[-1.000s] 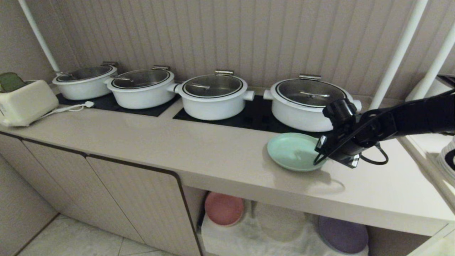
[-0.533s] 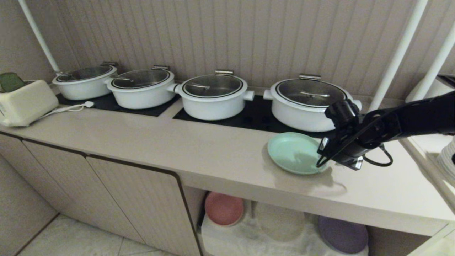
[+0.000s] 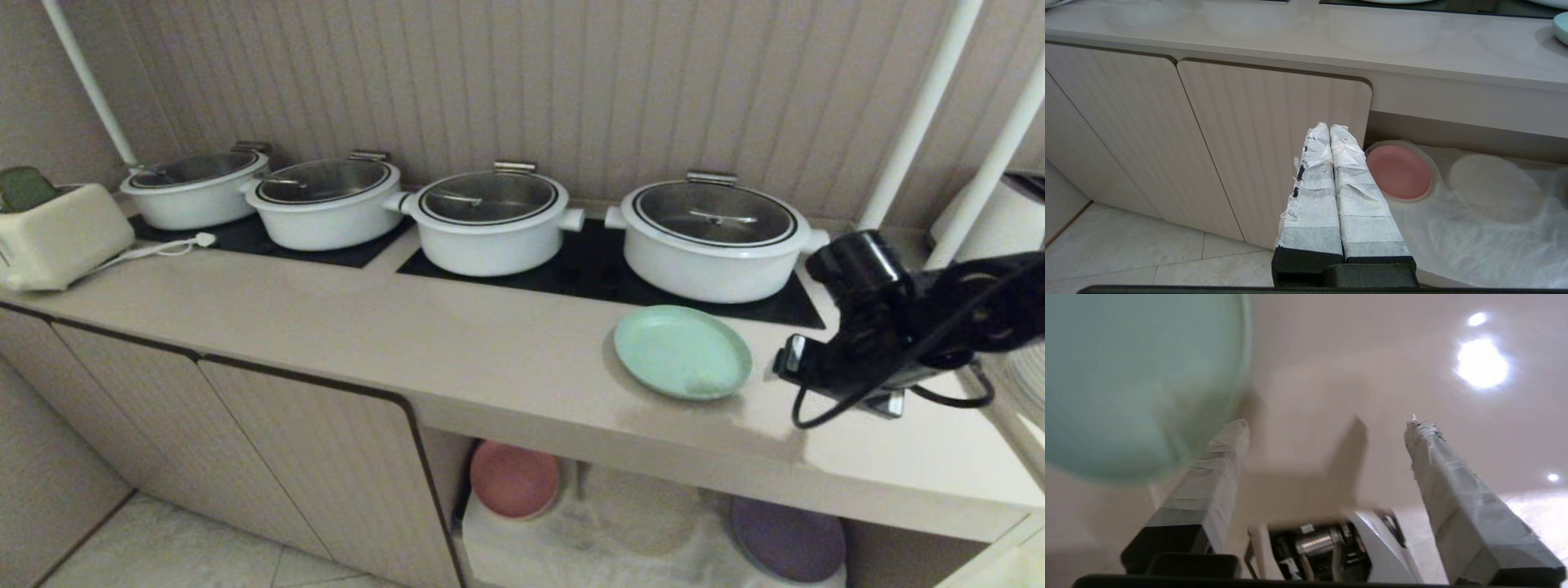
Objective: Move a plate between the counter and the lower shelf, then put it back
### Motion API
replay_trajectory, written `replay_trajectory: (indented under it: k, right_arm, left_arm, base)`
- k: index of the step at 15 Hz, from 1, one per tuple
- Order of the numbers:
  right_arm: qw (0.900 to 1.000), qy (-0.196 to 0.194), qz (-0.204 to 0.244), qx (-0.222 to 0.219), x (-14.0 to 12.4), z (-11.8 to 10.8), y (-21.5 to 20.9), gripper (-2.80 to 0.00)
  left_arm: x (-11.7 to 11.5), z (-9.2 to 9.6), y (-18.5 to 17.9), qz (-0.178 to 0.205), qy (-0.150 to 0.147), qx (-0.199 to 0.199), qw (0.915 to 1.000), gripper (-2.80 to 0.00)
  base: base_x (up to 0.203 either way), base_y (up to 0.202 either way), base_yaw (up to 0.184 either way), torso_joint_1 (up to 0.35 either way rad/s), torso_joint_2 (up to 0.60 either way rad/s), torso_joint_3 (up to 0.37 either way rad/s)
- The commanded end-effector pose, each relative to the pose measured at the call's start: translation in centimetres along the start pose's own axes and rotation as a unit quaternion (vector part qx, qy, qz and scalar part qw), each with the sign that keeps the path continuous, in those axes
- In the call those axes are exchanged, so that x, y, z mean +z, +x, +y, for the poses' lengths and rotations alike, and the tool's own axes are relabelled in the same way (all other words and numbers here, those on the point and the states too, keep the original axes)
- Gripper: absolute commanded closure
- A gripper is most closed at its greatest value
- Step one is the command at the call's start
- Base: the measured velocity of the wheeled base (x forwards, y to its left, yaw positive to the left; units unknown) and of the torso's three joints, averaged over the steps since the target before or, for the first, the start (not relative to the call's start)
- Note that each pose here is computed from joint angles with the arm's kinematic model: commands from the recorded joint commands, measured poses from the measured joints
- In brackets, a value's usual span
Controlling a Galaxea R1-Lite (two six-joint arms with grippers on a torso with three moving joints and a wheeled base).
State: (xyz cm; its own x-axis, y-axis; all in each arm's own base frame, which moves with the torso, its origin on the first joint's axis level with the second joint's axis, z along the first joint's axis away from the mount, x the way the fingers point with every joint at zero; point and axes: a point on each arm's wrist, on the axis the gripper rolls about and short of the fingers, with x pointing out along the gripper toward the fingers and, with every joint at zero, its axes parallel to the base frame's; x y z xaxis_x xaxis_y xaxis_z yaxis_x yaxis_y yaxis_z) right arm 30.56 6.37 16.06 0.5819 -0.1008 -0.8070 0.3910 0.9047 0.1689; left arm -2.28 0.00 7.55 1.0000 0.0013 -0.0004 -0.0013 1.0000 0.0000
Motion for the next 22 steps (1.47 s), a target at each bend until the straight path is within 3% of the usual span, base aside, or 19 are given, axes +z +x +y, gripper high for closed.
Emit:
replay_trajectory:
  k: [1, 6, 7, 9, 11, 13, 16, 18, 20, 22]
  right_arm:
    - [1.000, -0.002, -0.024, 0.016, -0.7, -1.6, -3.6, -2.80]
    - [0.998, -0.038, -0.050, 0.029, -4.0, -5.1, -8.1, -2.80]
    - [0.997, -0.047, -0.058, 0.031, -4.5, -5.7, -8.9, 0.00]
    - [0.993, -0.071, -0.089, 0.036, -5.3, -6.7, -10.2, 0.00]
    - [0.981, -0.082, -0.163, 0.062, -5.3, -7.2, -11.6, 0.00]
    - [0.961, -0.140, -0.225, 0.074, -6.4, -8.0, -11.8, 0.00]
    - [0.927, -0.215, -0.292, 0.097, -10.1, -10.2, -11.0, 0.00]
    - [0.910, -0.234, -0.320, 0.123, -13.2, -12.2, -10.4, 0.00]
    - [0.900, -0.238, -0.340, 0.134, -16.3, -14.3, -10.2, 0.00]
    - [0.896, -0.225, -0.357, 0.136, -17.7, -15.5, -10.8, 0.00]
  left_arm:
    - [0.0, 0.0, 0.0, 0.000, 0.000, 0.000, 1.0000, 0.00]
    - [0.0, 0.0, 0.0, 0.000, 0.000, 0.000, 1.0000, 0.00]
    - [0.0, 0.0, 0.0, 0.000, 0.000, 0.000, 1.0000, 0.00]
    - [0.0, 0.0, 0.0, 0.000, -0.001, 0.000, 1.0000, 0.00]
    - [0.0, 0.0, 0.0, 0.000, 0.000, 0.000, 1.0000, 0.00]
    - [0.0, 0.0, 0.0, 0.000, 0.000, 0.000, 1.0000, 0.00]
    - [0.0, 0.0, 0.0, 0.000, -0.001, 0.000, 1.0000, 0.00]
    - [0.0, 0.0, 0.0, 0.000, -0.001, 0.000, 1.0000, 0.00]
    - [0.0, 0.0, 0.0, 0.000, -0.001, 0.000, 1.0000, 0.00]
    - [0.0, 0.0, 0.0, 0.000, -0.001, 0.000, 1.0000, 0.00]
  base:
    - [0.000, 0.000, 0.000, 0.000, 0.00, 0.000]
    - [0.000, 0.000, 0.000, 0.000, 0.00, 0.000]
    - [0.000, 0.000, 0.000, 0.000, 0.00, 0.000]
    - [0.000, 0.000, 0.000, 0.000, 0.00, 0.000]
    - [0.000, 0.000, 0.000, 0.000, 0.00, 0.000]
    - [0.000, 0.000, 0.000, 0.000, 0.00, 0.000]
    - [0.000, 0.000, 0.000, 0.000, 0.00, 0.000]
    - [0.000, 0.000, 0.000, 0.000, 0.00, 0.000]
    - [0.000, 0.000, 0.000, 0.000, 0.00, 0.000]
    - [0.000, 0.000, 0.000, 0.000, 0.00, 0.000]
